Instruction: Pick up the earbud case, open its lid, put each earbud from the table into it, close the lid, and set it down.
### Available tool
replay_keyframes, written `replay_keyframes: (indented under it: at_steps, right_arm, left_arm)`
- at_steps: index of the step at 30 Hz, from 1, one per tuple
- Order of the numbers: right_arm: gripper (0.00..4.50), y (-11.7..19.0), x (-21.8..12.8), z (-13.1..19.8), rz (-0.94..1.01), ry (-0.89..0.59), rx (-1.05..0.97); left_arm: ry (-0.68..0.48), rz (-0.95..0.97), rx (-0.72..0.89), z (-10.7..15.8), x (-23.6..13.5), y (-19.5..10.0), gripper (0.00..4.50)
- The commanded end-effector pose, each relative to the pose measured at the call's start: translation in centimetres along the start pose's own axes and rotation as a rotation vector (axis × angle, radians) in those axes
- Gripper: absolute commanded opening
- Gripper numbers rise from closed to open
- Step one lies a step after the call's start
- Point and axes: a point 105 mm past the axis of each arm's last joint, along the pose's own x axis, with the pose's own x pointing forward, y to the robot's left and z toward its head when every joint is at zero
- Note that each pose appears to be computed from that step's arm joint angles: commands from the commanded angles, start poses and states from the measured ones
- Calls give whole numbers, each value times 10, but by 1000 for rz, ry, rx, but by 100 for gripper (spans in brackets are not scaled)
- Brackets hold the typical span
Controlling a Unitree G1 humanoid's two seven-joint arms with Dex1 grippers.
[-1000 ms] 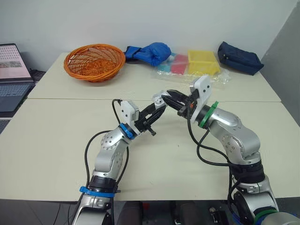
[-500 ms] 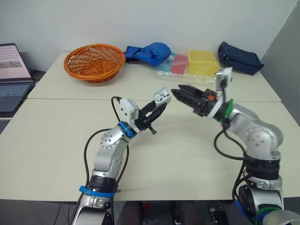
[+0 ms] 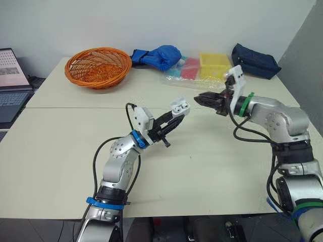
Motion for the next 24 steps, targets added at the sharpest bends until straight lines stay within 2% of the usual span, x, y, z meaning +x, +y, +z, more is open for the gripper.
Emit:
replay_keyframes:
  at_steps: [1, 3, 8, 12, 19, 24]
  right_arm:
    - [4, 6, 6, 12, 40, -21, -45]
    - [4, 8, 8, 12, 61, -15, -49]
    - [4, 41, 9, 19, 265, 34, -56]
    - [4, 51, 3, 20, 315, 55, -70]
    - [4, 63, -8, 19, 348, 67, -93]
    - [4, 65, -5, 15, 275, 35, -184]
  left_arm:
    - [-24, -53, 59, 8, 0, -8, 73]
    - [-29, -35, 50, 8, -1, -6, 73]
    - [-18, -31, 48, 4, -5, -4, 73]
    - [-13, -28, 50, 2, -6, -4, 73]
    - [-9, -19, 53, 1, -6, -1, 73]
    - [-13, -12, 51, 0, -4, 0, 73]
